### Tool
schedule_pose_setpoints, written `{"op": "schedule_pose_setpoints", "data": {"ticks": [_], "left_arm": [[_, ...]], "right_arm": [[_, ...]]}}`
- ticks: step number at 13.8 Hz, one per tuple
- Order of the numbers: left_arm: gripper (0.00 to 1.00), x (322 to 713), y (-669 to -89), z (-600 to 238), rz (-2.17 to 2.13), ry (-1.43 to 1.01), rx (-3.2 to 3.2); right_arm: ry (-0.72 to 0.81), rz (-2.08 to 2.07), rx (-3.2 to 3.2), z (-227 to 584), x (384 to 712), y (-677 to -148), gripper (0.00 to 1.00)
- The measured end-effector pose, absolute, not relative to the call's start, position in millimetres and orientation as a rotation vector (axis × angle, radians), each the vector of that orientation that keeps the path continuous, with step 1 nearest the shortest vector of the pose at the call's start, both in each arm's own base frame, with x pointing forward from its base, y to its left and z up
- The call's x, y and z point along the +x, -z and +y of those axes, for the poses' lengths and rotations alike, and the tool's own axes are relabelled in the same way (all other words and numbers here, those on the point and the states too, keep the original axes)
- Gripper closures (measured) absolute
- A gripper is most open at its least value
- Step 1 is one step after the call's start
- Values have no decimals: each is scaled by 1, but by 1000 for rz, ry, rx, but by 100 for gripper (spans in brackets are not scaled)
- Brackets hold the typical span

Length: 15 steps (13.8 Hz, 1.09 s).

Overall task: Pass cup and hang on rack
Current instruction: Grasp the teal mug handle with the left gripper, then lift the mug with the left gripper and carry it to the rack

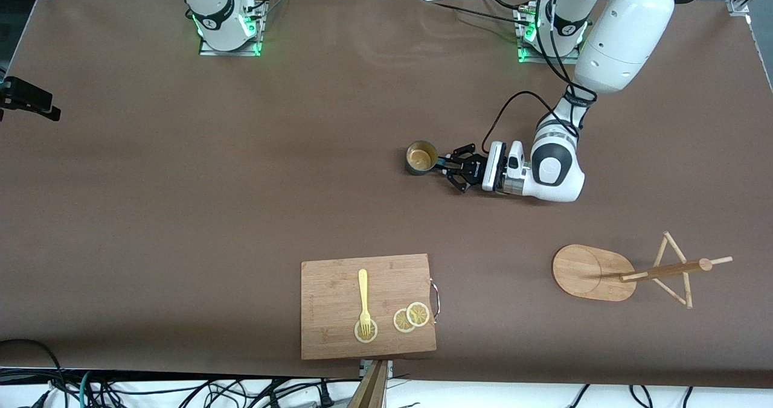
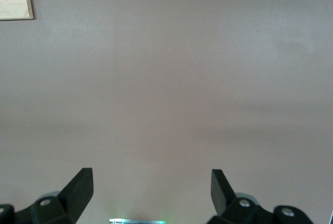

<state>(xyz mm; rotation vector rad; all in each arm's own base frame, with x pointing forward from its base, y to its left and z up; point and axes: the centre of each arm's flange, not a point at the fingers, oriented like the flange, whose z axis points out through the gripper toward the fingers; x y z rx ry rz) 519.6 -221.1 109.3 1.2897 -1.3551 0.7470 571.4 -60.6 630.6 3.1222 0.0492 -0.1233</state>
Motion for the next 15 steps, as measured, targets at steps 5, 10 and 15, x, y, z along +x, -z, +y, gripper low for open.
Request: {"op": "schedule_pose_setpoints", "data": {"ticks": [5, 10, 15], "left_arm": [[79, 532, -165, -181, -1258, -621, 1272], [79, 491, -155, -60, -1111, -566, 1343], [79, 462, -154, 69, -786, -484, 1447]], "right_arm": [[124, 49, 3122, -61, 571, -630, 0], [123, 49, 3122, -61, 572, -630, 0], [122, 49, 3122, -61, 572, -630, 0]]}}
